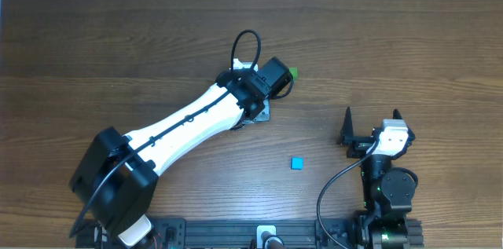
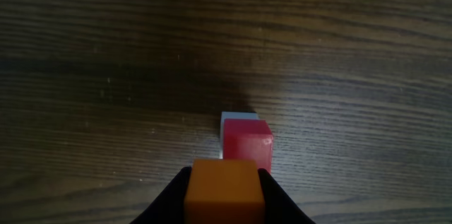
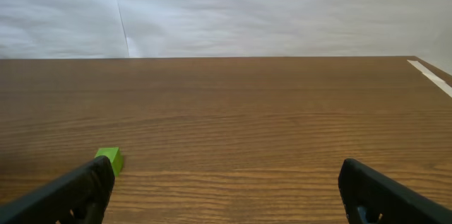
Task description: Stack Cubes
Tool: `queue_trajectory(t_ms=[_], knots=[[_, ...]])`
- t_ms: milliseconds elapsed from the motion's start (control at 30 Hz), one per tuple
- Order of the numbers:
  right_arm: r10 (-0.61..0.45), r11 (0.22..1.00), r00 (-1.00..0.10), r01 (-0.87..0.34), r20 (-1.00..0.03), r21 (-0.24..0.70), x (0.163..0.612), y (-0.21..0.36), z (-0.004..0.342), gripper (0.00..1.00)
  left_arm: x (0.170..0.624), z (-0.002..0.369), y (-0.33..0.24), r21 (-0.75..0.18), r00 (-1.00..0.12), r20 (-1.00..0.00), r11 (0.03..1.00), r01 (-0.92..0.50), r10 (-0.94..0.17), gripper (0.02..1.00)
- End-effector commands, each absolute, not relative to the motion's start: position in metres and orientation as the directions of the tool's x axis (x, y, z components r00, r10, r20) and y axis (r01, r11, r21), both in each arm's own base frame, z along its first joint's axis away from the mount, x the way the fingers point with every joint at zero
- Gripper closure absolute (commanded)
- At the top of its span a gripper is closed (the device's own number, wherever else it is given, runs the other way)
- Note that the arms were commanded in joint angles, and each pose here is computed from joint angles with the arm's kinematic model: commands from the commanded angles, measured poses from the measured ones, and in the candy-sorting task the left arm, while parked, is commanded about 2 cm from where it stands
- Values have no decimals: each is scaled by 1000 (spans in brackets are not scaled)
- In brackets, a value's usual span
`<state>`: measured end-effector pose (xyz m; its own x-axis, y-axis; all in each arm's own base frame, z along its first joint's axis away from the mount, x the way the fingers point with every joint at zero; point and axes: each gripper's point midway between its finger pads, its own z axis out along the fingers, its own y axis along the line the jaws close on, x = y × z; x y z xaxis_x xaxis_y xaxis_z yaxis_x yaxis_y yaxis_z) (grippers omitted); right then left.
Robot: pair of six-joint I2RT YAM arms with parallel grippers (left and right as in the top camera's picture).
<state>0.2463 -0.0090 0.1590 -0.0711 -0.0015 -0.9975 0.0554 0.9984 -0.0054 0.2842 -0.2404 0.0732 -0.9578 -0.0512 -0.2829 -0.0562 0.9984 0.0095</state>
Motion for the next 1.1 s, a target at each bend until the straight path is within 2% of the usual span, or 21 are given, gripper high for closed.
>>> queue_trajectory(t_ms=[33, 1100], knots=[[-1, 997, -73, 75, -997, -7, 246, -13, 157, 9, 289, 73, -247, -11, -958, -280, 998, -60, -61, 972], [-1, 997, -73, 75, -997, -7, 246, -13, 157, 9, 293, 53, -255, -10, -964, -261, 998, -54, -55, 956]])
